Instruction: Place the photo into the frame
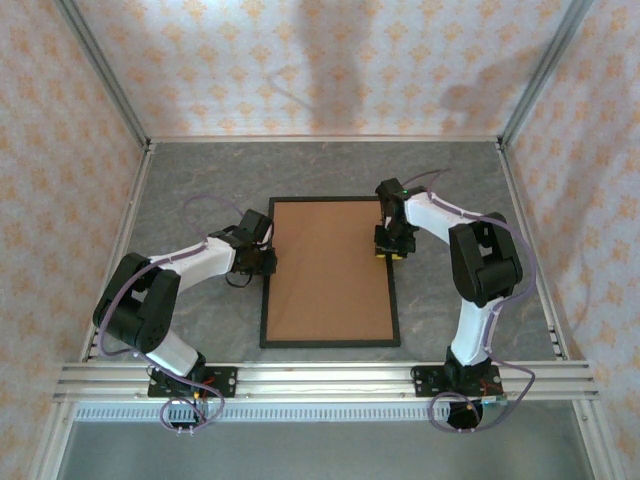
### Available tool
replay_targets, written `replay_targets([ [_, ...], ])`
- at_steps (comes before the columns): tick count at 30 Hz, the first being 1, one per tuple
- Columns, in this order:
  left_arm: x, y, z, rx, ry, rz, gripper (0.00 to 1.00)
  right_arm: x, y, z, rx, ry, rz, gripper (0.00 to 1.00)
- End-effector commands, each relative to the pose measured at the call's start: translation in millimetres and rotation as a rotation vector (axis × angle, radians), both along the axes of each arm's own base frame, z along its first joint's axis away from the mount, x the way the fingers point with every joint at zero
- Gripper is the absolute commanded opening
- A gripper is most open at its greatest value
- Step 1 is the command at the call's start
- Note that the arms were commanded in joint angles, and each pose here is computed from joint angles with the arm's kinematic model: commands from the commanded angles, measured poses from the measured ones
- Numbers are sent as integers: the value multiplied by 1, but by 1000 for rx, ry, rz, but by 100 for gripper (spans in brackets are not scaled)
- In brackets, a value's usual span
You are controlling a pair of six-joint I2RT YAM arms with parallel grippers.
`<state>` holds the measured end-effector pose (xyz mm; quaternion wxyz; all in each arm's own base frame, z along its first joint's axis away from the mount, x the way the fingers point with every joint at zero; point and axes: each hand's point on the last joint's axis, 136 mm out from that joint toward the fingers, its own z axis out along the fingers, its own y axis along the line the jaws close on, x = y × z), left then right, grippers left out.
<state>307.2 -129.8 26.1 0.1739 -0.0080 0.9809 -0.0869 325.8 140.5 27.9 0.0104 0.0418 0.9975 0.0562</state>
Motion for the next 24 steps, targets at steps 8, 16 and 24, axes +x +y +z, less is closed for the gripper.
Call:
replay_targets([
  [8,-1,-2,-5,17,15,-27,19,4,-11,34,26,-61,-20,39],
  [16,-1,-1,-5,19,17,-26,19,6,-23,18,-28,-34,-22,31],
  [24,0,-2,-5,17,17,-28,20,8,-18,6,-16,-8,-18,30],
])
